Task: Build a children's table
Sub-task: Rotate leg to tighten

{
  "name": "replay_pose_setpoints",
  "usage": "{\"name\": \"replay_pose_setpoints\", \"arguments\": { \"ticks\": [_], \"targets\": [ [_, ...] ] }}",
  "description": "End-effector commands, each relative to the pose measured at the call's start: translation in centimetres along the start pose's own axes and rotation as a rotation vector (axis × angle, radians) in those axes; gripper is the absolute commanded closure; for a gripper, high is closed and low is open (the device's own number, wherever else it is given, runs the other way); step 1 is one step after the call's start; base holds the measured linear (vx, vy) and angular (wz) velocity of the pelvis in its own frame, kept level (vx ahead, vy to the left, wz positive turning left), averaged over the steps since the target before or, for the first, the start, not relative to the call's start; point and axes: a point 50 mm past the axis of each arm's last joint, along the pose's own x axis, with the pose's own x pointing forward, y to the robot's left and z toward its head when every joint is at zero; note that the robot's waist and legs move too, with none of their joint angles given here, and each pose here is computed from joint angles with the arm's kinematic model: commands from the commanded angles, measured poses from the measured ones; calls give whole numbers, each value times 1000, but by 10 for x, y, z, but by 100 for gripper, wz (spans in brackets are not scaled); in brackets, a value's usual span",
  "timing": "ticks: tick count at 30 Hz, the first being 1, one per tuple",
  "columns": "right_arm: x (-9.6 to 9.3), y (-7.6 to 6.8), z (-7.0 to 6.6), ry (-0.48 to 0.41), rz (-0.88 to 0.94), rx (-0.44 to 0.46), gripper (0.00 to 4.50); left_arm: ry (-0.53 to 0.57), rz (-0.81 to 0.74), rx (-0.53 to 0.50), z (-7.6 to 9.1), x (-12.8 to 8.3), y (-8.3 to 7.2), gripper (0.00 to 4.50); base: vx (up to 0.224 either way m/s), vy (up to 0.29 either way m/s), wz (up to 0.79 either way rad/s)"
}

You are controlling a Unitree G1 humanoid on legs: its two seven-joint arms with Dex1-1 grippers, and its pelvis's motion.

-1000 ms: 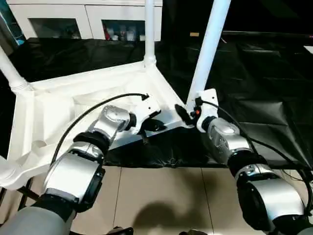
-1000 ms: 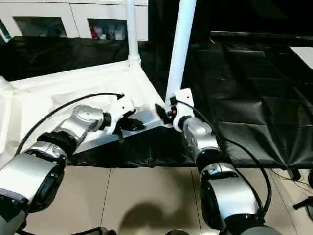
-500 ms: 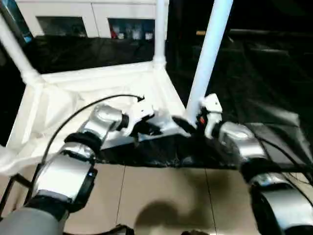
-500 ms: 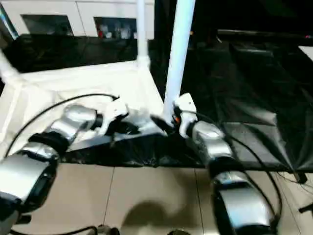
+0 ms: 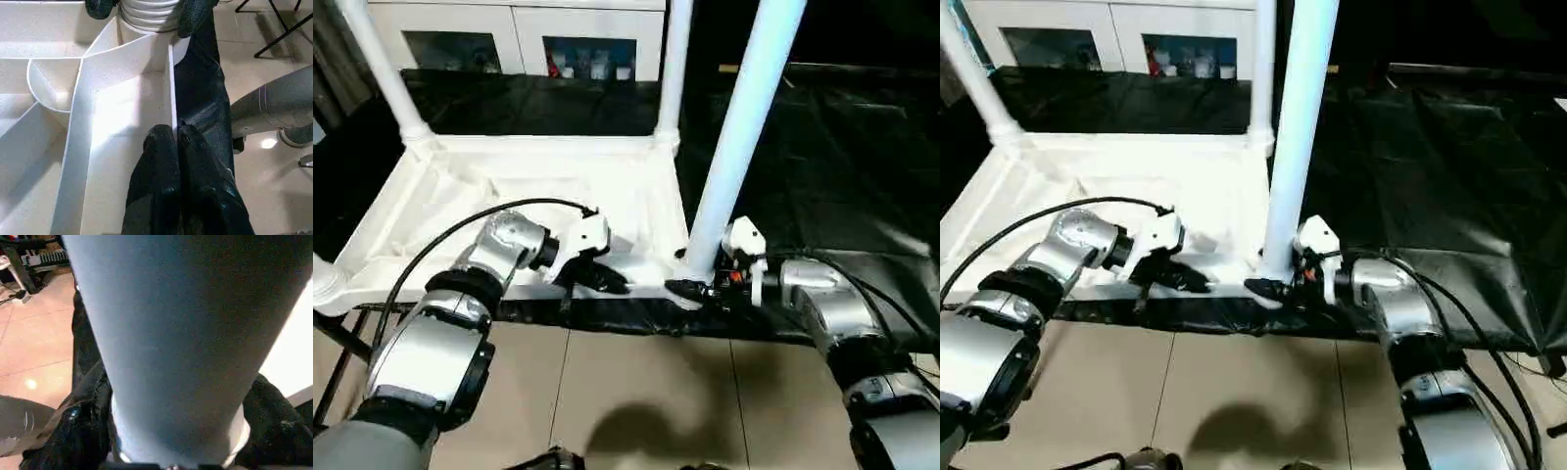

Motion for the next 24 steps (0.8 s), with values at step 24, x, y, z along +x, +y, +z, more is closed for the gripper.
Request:
{"name": "replay_pose_setpoints", "arguments": {
  "ticks": [24],
  "targets": [
    [45, -28, -7, -43, -869, 269, 175, -81, 565, -190, 33, 28, 37, 450, 0, 0, 0]
  ]
}}
